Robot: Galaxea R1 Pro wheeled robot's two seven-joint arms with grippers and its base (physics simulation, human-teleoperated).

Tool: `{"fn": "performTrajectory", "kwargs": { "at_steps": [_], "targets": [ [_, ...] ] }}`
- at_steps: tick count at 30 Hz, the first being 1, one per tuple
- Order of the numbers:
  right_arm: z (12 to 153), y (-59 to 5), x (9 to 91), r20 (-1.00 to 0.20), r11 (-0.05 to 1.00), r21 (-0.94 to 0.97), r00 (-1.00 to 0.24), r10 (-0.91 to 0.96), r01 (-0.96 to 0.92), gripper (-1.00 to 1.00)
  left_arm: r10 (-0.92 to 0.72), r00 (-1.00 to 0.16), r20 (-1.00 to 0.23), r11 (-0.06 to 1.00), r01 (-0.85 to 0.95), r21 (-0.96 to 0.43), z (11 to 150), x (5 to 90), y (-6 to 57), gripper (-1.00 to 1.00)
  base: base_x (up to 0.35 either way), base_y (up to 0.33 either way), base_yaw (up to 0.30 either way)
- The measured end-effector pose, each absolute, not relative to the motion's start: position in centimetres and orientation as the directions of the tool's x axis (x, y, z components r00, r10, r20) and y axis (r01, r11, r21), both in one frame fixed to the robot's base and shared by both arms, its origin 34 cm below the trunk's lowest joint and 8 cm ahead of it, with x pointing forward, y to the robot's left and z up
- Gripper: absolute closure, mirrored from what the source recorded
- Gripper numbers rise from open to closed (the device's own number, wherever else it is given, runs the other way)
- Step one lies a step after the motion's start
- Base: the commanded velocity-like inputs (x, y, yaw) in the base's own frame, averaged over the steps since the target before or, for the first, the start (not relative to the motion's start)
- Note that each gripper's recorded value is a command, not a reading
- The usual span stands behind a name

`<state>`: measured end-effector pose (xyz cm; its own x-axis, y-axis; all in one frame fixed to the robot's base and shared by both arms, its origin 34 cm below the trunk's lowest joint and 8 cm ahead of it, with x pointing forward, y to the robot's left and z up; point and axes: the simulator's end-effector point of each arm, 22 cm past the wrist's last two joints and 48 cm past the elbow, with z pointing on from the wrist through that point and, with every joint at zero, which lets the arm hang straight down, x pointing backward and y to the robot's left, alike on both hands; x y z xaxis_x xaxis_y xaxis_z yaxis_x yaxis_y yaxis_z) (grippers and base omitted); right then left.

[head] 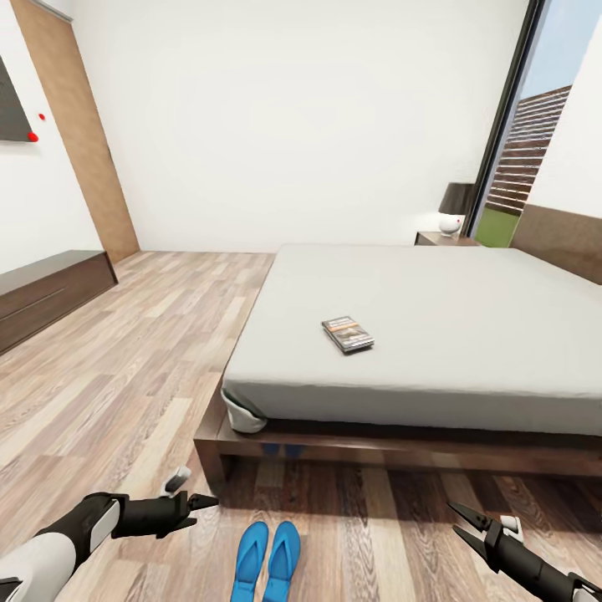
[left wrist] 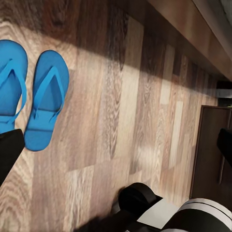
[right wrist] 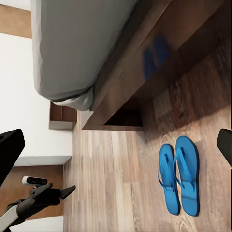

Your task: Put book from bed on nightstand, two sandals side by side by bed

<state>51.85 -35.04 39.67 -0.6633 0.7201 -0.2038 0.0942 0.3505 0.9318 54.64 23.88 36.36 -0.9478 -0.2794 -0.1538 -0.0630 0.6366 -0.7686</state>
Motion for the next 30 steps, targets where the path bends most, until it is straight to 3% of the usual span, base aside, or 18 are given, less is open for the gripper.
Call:
{"fn": "performTrajectory", "kwargs": {
  "at_steps": [30],
  "targets": [
    [39.65, -34.94, 51.85, -0.207, 0.353, 0.931, -0.664, 0.718, 0.092, -1.0, -0.279, -0.948, -0.154, 0.637, -0.063, -0.769, 36.39, 54.67, 23.88, -1.0, 0.022, -0.108, 0.0]
  ]
}}
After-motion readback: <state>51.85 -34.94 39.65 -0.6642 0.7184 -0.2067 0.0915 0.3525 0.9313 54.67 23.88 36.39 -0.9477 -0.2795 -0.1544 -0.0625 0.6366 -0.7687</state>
